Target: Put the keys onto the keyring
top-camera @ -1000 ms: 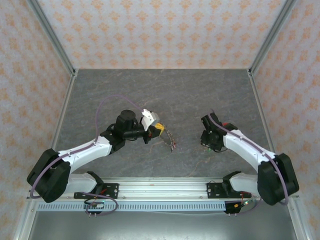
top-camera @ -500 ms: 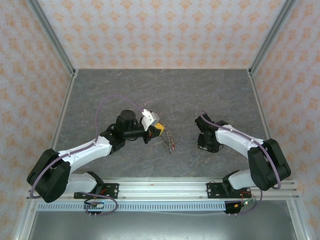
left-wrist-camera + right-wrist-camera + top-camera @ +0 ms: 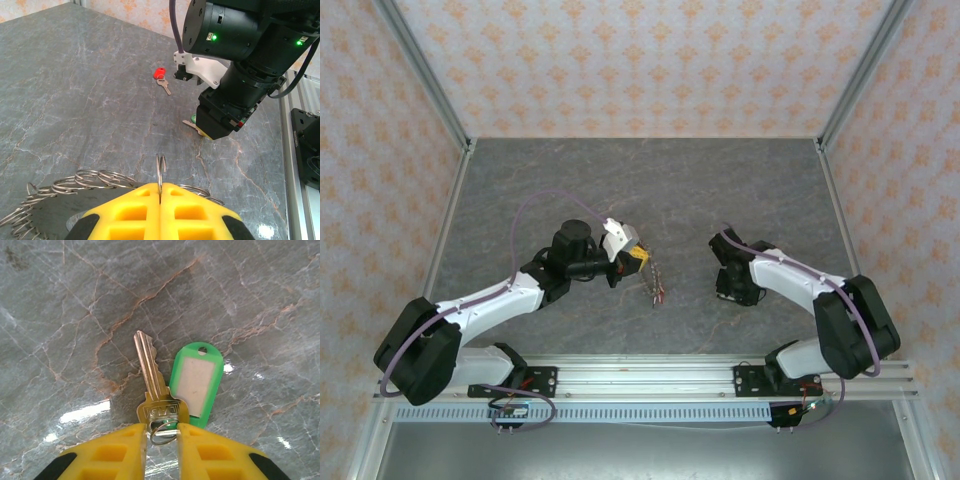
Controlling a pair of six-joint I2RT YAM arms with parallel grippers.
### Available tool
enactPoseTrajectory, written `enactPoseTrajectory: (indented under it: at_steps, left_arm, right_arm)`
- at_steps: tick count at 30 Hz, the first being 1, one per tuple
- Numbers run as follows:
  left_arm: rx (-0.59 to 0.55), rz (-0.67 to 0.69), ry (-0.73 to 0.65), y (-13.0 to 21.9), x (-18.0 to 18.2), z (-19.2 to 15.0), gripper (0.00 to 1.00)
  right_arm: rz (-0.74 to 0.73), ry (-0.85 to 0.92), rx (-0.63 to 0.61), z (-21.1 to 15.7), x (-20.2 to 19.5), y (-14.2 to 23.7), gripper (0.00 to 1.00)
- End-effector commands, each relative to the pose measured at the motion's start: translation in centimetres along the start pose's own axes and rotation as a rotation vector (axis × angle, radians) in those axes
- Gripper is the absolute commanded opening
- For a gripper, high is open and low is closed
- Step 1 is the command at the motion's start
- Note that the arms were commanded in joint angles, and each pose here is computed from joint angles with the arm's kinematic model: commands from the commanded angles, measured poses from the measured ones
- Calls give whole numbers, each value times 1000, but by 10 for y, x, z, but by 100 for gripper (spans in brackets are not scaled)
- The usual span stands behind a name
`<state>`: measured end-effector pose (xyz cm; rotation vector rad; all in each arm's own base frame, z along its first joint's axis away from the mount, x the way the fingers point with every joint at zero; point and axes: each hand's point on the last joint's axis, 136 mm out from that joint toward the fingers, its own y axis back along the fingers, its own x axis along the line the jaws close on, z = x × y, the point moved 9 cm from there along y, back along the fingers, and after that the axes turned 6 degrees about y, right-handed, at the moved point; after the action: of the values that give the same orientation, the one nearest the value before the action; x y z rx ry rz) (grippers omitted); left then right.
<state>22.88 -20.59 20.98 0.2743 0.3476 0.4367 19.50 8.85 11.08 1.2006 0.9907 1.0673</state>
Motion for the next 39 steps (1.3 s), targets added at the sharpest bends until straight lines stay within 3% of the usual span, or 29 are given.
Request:
enactPoseTrajectory:
  at_steps: [1,20,25,39]
  left_arm:
    - [-82,-8,-44,5,-6,17,0]
    - [-72,-7,-42,3,-5,17,0]
    - [-75,-7,-41,3,-5,19,0]
    - [-68,-3,-37,3,-5,18,0]
  right_arm:
    - [-37,12,-6,3,1,1,22]
    - [-45,16,-23,1,-3,6,17]
    - [-30,12,-32,1,-3,8,10]
    - [-44,-1,-25,-3,-7,5,11]
